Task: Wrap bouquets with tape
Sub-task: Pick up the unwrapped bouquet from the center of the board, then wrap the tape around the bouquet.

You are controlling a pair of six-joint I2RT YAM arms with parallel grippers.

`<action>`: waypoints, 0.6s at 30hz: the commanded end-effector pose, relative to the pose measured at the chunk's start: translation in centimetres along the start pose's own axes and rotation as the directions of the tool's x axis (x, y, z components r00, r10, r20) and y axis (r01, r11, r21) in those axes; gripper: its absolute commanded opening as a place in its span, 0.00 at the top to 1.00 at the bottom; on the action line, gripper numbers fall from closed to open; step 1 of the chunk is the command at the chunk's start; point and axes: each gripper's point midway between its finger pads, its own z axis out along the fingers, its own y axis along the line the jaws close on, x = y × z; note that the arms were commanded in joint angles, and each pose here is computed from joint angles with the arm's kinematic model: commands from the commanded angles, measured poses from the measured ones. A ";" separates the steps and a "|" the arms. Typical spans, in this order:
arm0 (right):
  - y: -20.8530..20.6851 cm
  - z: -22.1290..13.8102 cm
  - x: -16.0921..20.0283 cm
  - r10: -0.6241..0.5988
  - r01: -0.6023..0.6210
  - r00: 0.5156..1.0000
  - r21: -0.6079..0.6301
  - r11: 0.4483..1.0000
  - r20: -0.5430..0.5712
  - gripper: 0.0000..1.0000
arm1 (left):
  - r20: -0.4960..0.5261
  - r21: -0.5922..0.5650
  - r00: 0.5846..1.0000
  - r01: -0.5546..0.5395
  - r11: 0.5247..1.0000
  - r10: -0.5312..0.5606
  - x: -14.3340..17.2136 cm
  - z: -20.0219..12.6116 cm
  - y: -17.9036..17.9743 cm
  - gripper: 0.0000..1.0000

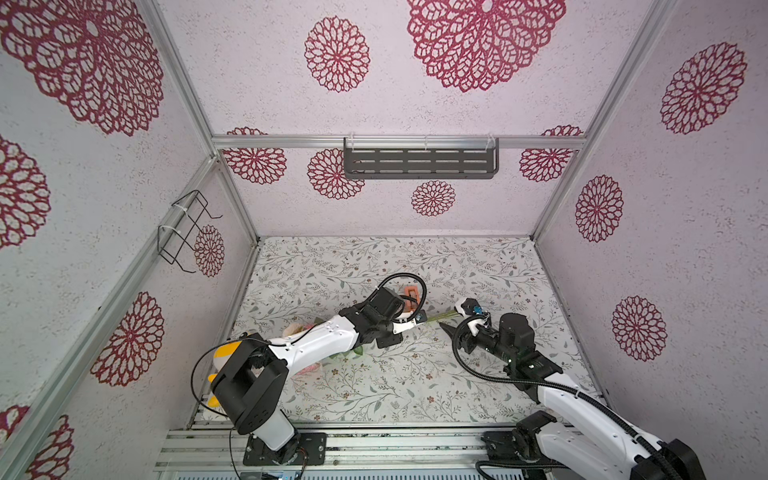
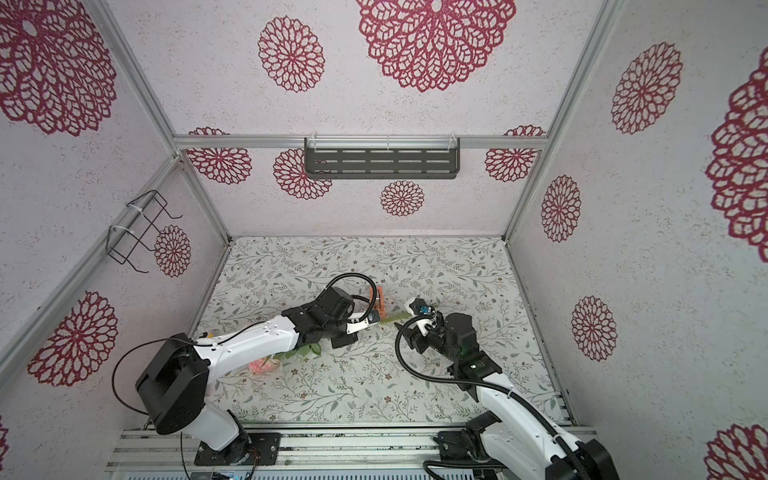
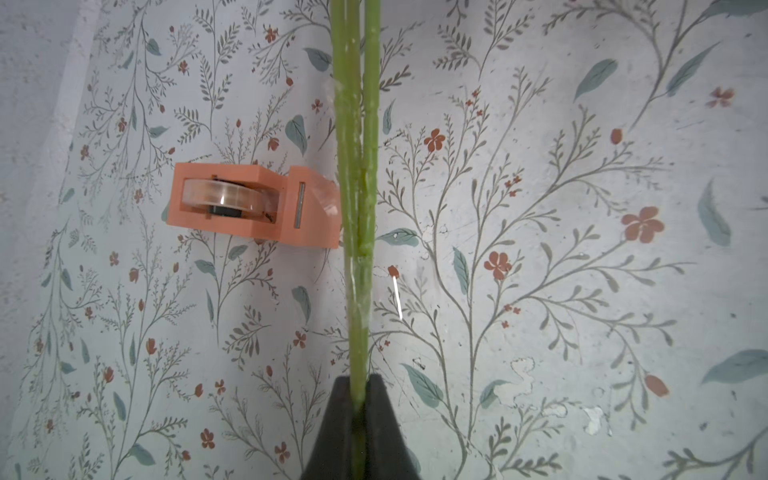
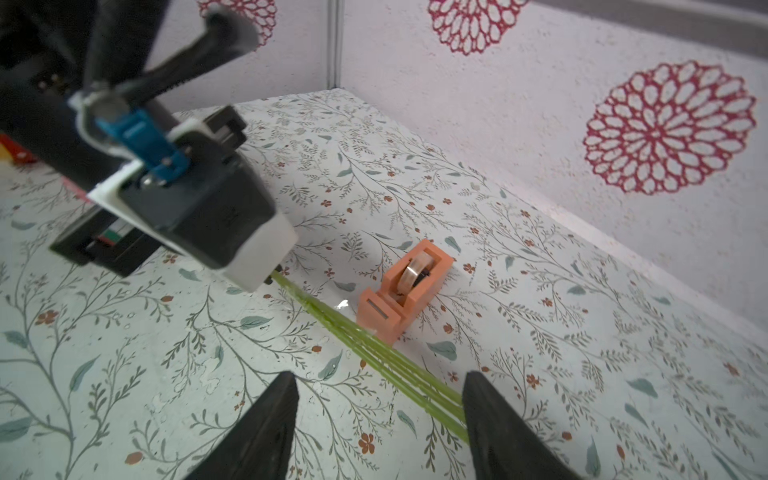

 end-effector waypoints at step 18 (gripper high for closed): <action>5.5 -2.1 -1.1 0.017 0.003 0.968 -0.080 0.997 0.252 0.38 | 0.126 -0.001 0.992 0.027 1.000 -0.027 -2.9 -7.3 3.8 1.00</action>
